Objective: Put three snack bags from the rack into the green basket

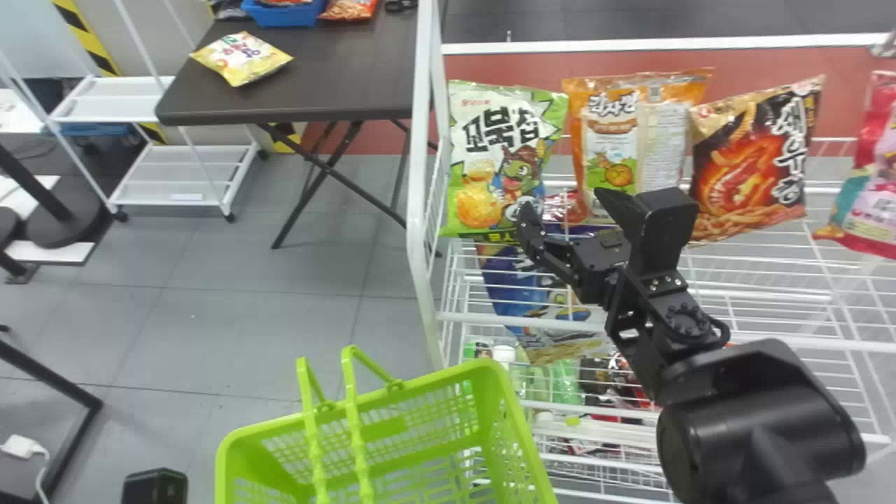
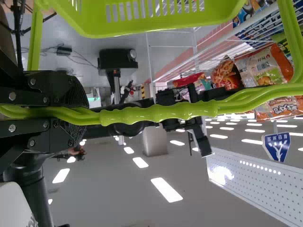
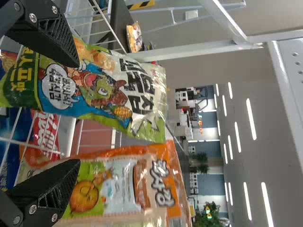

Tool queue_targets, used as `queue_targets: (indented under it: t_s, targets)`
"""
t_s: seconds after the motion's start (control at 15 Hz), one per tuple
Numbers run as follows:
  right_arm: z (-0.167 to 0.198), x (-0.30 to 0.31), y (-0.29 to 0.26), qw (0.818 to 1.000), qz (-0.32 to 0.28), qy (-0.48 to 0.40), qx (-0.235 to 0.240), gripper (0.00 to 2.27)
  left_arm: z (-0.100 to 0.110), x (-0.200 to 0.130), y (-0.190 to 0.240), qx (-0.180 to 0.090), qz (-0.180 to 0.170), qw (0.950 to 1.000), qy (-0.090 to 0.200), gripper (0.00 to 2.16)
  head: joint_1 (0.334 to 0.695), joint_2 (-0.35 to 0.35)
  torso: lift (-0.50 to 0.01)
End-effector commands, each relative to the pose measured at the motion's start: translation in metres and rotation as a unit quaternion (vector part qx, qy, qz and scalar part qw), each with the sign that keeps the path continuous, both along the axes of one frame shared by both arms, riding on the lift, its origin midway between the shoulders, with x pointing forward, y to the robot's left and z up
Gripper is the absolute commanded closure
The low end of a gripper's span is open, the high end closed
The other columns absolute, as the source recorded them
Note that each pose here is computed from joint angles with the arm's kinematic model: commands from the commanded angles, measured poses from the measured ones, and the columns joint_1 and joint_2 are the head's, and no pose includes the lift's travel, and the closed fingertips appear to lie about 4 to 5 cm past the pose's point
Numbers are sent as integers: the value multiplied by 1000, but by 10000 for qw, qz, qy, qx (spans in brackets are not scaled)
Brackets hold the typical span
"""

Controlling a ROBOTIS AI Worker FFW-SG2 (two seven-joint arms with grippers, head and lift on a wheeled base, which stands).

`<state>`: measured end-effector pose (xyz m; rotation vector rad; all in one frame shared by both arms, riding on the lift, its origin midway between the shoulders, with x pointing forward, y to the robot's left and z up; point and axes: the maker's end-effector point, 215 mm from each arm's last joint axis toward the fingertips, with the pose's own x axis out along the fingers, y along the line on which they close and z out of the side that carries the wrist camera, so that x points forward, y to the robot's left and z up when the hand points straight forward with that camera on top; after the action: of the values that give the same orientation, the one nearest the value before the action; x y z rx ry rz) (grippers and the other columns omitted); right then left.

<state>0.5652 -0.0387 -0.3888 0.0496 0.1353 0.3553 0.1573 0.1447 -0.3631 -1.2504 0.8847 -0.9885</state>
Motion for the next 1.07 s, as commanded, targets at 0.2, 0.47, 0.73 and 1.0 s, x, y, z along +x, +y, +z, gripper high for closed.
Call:
queue_targets:
  t_s: [0.2, 0.47, 0.73, 1.0]
  targets:
    - [-6, 35, 22, 9997, 116, -73, -189, 103, 2, 1, 0, -50, -1, 10000, -41, 2148, 695, 184, 0]
    - [6, 40, 34, 9987, 446, -244, 49, 758, 1, 1, 0, -43, -7, 10000, -35, 2148, 695, 196, 0]
    - [-4, 38, 37, 9985, 545, -55, 38, 2132, 1, 1, 0, -48, -2, 10000, -29, 2152, 695, 215, 0]
    - [5, 36, 39, 9983, 566, -161, 42, 2253, -1, 1, 2, -35, 5, 10000, -37, 2152, 695, 212, 0]
